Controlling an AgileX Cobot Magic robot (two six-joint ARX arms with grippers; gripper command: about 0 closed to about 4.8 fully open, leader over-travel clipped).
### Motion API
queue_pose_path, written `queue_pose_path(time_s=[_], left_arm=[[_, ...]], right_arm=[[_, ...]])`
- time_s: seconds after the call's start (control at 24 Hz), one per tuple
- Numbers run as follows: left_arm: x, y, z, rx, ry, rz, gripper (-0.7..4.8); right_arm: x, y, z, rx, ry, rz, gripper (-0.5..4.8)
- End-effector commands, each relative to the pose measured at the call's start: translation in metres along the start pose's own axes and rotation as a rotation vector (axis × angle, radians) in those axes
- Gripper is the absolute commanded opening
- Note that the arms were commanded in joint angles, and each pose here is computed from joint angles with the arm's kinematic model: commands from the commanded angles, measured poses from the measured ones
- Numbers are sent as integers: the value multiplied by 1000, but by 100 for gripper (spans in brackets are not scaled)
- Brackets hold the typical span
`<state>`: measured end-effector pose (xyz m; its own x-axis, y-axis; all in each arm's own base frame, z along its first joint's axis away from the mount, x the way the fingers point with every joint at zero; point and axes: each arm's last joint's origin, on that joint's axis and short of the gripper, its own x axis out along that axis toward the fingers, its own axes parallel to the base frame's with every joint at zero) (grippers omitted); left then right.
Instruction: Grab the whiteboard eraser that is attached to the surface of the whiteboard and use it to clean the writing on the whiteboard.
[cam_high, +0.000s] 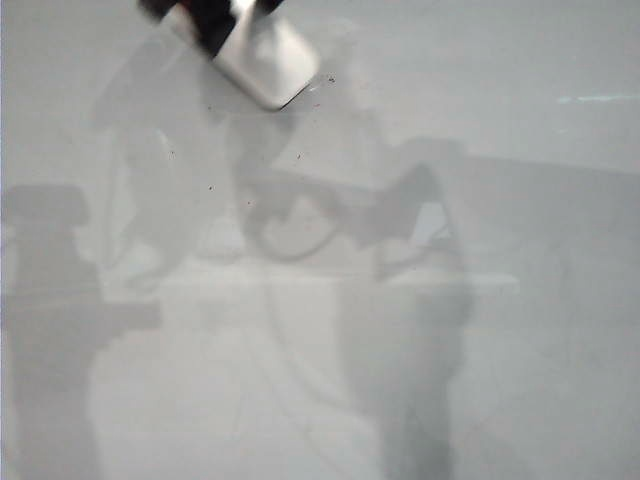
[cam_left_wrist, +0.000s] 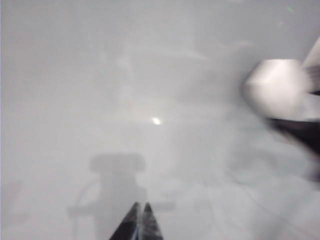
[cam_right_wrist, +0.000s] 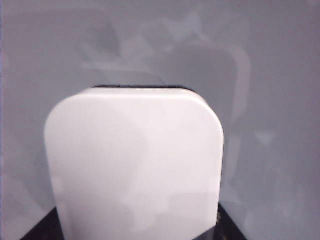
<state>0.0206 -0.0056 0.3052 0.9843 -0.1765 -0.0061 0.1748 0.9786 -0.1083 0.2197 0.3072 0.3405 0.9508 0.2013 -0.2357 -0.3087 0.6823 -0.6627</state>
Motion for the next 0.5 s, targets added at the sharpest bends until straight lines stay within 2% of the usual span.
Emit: queue_pose_path(time_s=[0.04, 0.08, 0.21, 0.29, 0.5], left_arm=[[0, 1, 4, 11, -45, 41, -5], [0, 1, 5, 11, -46, 53, -5], [0, 1, 5, 11, -48, 57, -5], [0, 1, 5, 11, -50, 62, -5], [0, 1, 5, 11, -48, 60, -5]], right_arm=[[-35, -54, -34, 234, -29, -104, 158], [-43, -66, -47, 295, -44, -126, 158], [-78, -118, -117, 570, -78, -241, 158], [-90, -133, -142, 634, -89, -293, 158], [-110, -152, -187, 686, -143, -372, 158]])
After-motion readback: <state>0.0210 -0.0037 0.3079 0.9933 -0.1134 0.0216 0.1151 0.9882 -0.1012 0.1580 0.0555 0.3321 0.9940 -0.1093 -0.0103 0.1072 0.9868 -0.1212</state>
